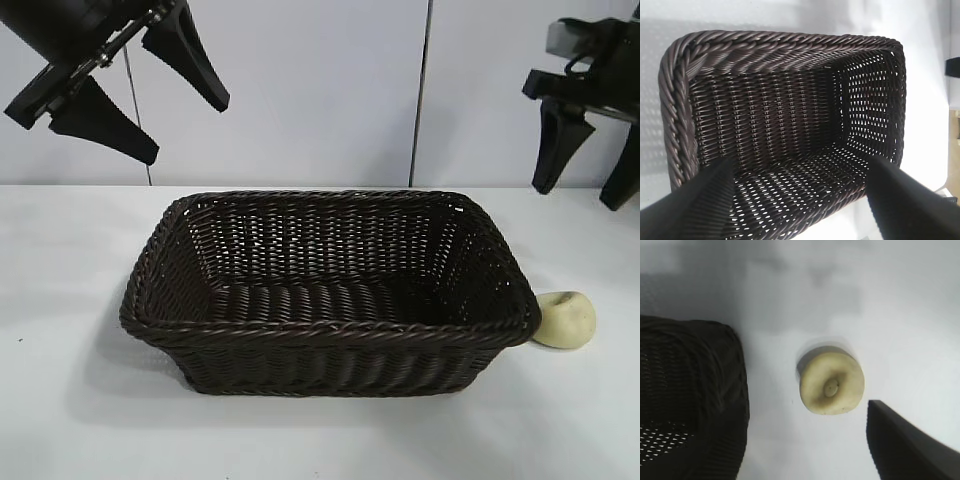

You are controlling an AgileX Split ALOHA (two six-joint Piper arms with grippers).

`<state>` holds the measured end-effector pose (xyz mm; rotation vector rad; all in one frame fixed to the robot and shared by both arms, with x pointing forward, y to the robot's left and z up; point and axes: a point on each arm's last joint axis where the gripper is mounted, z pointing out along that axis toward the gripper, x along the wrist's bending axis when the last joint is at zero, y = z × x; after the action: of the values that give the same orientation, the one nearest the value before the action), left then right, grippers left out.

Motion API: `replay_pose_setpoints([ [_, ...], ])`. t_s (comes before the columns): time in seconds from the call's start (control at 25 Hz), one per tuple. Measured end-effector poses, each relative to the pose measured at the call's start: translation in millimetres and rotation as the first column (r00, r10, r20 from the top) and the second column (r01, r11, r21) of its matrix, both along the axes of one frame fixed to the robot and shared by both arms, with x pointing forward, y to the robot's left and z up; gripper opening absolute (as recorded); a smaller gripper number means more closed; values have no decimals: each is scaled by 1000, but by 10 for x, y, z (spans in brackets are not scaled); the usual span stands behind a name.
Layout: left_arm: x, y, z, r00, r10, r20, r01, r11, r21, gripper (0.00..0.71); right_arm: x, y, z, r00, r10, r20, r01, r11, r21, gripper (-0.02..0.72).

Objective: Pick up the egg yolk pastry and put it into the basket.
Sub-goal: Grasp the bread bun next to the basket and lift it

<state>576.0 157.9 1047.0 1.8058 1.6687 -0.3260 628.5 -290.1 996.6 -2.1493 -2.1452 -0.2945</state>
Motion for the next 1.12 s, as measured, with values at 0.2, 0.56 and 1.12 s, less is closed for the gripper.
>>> replay_pose_setpoints([
  [0.2,-1,0,0,1000,-1,-1,1,1000,0,535,-86,-2,-291,998,-11,-58,10,1000,-3,495],
  [0.56,-2,0,0,1000,-1,-1,1,1000,0,535,-76,-18,-662,998,-35,-56,34,999,-21,495],
  [1.12,-3,0,-1,1000,-2,-3,2,1000,0,535,-28,-12,-962,992,-72,-104,70,997,-14,307],
])
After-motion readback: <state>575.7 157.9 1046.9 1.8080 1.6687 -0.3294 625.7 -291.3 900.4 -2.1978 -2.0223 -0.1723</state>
